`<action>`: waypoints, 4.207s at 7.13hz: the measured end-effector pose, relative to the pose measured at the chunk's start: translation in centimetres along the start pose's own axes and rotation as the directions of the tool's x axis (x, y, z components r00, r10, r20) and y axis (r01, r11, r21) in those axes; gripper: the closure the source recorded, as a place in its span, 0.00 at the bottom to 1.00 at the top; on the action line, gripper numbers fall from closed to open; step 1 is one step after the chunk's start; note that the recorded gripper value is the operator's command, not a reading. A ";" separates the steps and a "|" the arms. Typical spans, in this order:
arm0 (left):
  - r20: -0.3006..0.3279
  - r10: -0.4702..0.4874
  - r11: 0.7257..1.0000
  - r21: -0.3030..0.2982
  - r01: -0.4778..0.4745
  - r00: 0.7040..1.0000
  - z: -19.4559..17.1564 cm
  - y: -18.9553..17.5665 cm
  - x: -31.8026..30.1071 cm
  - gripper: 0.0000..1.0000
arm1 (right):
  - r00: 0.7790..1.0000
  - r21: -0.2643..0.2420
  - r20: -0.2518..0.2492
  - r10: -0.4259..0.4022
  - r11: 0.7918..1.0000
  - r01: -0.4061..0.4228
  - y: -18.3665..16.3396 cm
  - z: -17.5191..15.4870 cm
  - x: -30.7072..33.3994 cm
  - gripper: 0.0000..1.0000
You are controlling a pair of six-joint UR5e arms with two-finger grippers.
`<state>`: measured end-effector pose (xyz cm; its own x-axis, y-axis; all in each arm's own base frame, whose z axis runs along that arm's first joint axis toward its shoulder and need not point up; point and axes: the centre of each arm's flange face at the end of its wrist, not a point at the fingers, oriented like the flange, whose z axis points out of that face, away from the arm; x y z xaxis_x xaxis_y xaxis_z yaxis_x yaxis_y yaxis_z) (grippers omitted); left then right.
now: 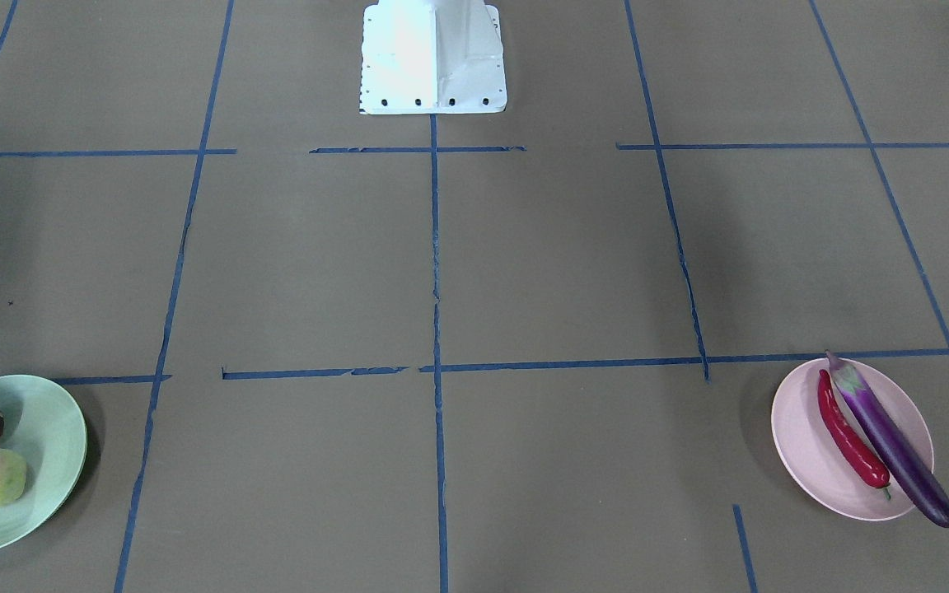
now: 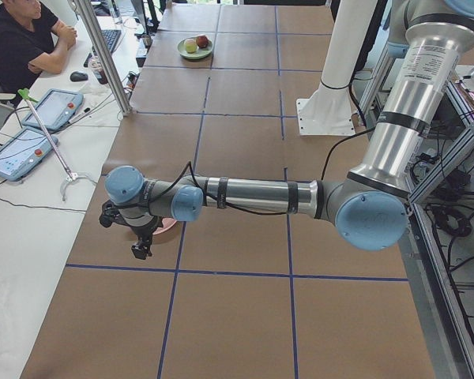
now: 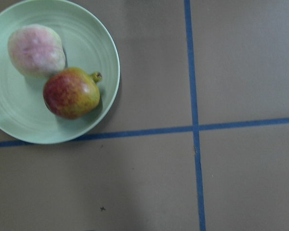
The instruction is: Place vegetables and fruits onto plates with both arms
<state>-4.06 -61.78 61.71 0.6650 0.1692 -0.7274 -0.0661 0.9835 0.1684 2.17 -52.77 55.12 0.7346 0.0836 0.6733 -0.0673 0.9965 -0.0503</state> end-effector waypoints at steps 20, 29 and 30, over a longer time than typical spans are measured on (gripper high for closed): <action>0.071 -0.143 0.974 -0.165 0.153 0.987 -2.2 20.0 1.5 0.00 | 0.994 -0.058 0.048 -0.093 0.994 0.096 11.7 2.1 6.7 0.00; 0.065 -0.133 0.977 -0.157 0.142 0.989 -2.2 17.5 1.4 0.00 | 0.994 -0.089 0.055 -0.090 0.991 0.095 10.6 3.6 6.2 0.00; 0.064 -0.132 0.978 -0.156 0.141 0.989 -2.2 17.4 1.4 0.00 | 0.994 -0.090 0.057 -0.091 0.991 0.096 10.6 3.7 6.2 0.00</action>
<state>-5.91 -44.27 62.18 0.7144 0.0333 -0.6990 -0.0872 0.9953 -0.0417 3.52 -41.78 61.43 0.6981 -0.0079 0.7160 0.0641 0.9966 -0.0515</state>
